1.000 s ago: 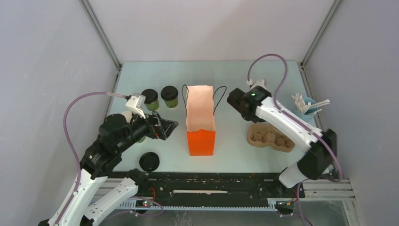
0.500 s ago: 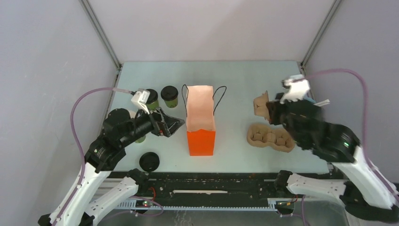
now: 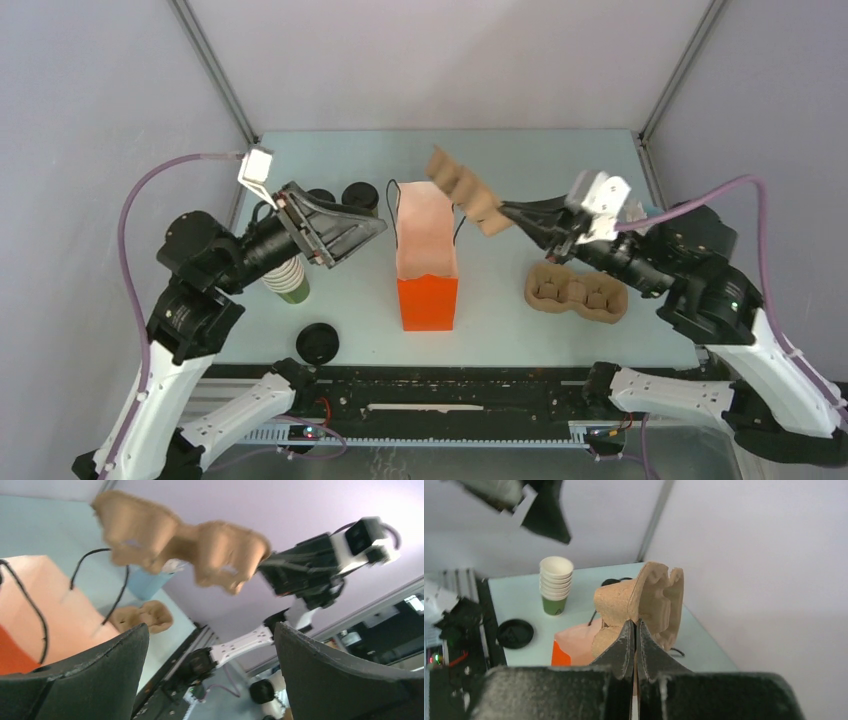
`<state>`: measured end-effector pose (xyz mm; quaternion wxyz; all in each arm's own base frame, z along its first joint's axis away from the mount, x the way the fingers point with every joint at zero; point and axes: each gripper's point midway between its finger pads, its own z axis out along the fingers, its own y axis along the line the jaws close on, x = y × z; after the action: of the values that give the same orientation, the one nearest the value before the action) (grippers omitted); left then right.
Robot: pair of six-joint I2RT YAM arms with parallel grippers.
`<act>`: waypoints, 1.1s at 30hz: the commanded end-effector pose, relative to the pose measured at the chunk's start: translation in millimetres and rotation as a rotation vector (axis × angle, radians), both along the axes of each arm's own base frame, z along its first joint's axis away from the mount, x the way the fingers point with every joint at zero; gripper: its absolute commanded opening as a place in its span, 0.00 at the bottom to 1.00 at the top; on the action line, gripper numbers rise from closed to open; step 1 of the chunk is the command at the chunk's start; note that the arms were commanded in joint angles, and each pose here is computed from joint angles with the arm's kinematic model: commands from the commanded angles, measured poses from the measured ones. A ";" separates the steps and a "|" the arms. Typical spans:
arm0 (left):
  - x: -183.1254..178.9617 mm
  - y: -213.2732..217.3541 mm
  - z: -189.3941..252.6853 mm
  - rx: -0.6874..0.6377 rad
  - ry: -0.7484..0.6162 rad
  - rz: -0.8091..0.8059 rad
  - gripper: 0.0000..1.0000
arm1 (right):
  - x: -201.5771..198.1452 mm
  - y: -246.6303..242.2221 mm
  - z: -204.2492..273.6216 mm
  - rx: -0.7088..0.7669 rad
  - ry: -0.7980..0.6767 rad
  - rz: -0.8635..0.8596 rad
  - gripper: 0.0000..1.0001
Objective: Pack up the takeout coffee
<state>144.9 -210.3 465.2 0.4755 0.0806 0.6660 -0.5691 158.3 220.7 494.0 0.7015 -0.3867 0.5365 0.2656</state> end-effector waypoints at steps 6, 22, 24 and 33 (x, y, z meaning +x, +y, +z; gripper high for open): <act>9.5 -9.6 38.3 -0.246 0.300 -0.068 0.85 | -22.3 65.0 10.6 -0.275 -0.474 0.136 0.00; 16.7 24.7 5.2 -0.078 0.307 0.182 0.78 | -7.6 90.8 -16.1 -0.471 -0.583 -0.004 0.00; 14.6 23.5 2.9 -0.082 0.303 0.168 0.83 | -7.3 91.9 -17.7 -0.479 -0.583 -0.002 0.00; 18.8 2.2 10.0 -0.082 0.307 0.057 0.63 | -9.0 103.6 -20.1 -0.507 -0.614 -0.006 0.00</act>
<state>160.7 -198.1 464.2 0.3894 -0.0769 0.7127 -0.5783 149.4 320.4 460.3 0.6947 -0.6217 0.3618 0.0086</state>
